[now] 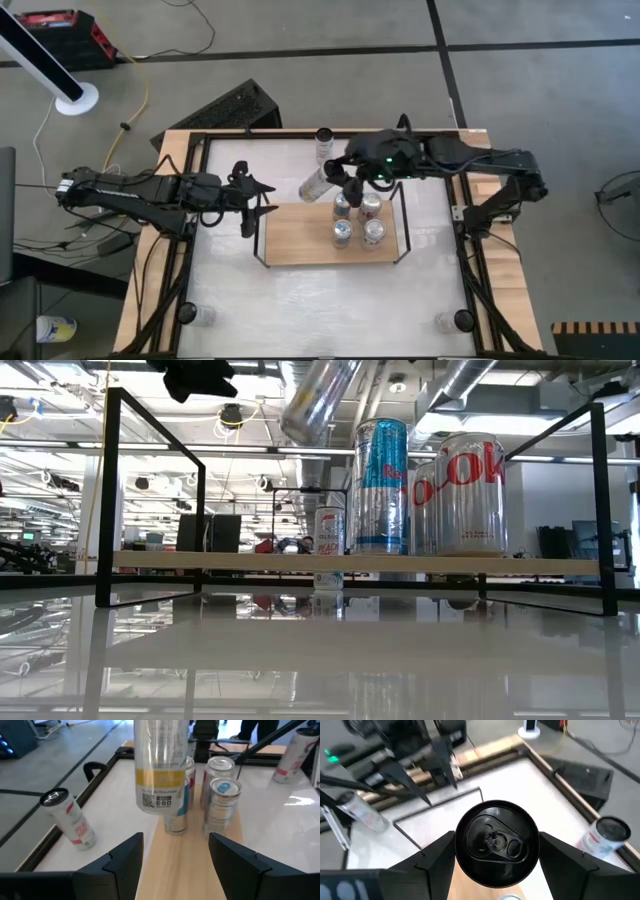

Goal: Place canned beverage on shelf
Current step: Put the right white yellow soda can on the shelf

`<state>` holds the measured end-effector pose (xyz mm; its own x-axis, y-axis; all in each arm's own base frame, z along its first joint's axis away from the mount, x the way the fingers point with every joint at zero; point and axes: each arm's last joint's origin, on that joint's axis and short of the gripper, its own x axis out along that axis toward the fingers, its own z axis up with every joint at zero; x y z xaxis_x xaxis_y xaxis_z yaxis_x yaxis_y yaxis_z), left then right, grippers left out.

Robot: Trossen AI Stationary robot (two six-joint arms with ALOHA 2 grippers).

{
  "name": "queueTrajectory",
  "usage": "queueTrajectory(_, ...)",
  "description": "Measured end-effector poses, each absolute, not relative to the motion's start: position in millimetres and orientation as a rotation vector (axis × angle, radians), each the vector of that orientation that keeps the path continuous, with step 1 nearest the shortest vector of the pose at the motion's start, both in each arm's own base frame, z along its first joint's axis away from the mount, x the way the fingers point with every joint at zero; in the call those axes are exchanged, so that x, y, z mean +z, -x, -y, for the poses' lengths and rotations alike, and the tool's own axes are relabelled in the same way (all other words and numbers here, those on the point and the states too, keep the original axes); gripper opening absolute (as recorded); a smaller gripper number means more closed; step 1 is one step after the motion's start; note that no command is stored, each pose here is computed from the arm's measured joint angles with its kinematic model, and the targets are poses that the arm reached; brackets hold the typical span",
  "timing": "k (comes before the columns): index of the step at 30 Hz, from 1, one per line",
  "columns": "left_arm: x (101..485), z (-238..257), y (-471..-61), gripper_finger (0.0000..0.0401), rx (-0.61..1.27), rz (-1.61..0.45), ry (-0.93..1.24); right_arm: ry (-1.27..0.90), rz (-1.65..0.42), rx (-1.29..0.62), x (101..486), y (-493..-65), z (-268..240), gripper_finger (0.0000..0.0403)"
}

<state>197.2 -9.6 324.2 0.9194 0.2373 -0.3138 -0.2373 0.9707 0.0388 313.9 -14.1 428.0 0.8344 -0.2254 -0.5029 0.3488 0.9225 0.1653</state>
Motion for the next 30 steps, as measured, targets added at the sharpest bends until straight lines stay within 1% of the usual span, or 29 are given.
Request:
queueTrajectory(4, 321.7, 9.7, -196.6, 0.0211, 0.241, -0.347, 0.006, -0.265, -0.554, -0.310, 418.3, -334.8, 21.4, 0.0271)
queueTrajectory(13, 319.8, 9.8, -196.5, 0.0211, 0.244, -0.365, 0.013, -0.253, -0.717, -0.271, 374.7, -383.9, 21.0, 0.0271)
queueTrajectory(17, 318.5, 9.8, -195.9, 0.0211, 0.243, -0.380, 0.008, -0.234, -0.764, -0.264, 361.3, -393.3, 15.6, 0.0276)
queueTrajectory(19, 317.4, 9.7, -195.5, 0.0211, 0.243, -0.392, 0.005, -0.232, -0.756, -0.260, 358.1, -398.4, 12.2, 0.0277)
queueTrajectory(26, 316.0, 9.8, -194.9, 0.0211, 0.238, -0.408, 0.003, -0.232, -0.851, -0.295, 327.9, -413.6, 12.0, 0.0279)
queueTrajectory(30, 315.9, 9.8, -194.9, 0.0211, 0.238, -0.409, 0.001, -0.228, -0.866, -0.311, 319.5, -418.8, 13.5, 0.0279)
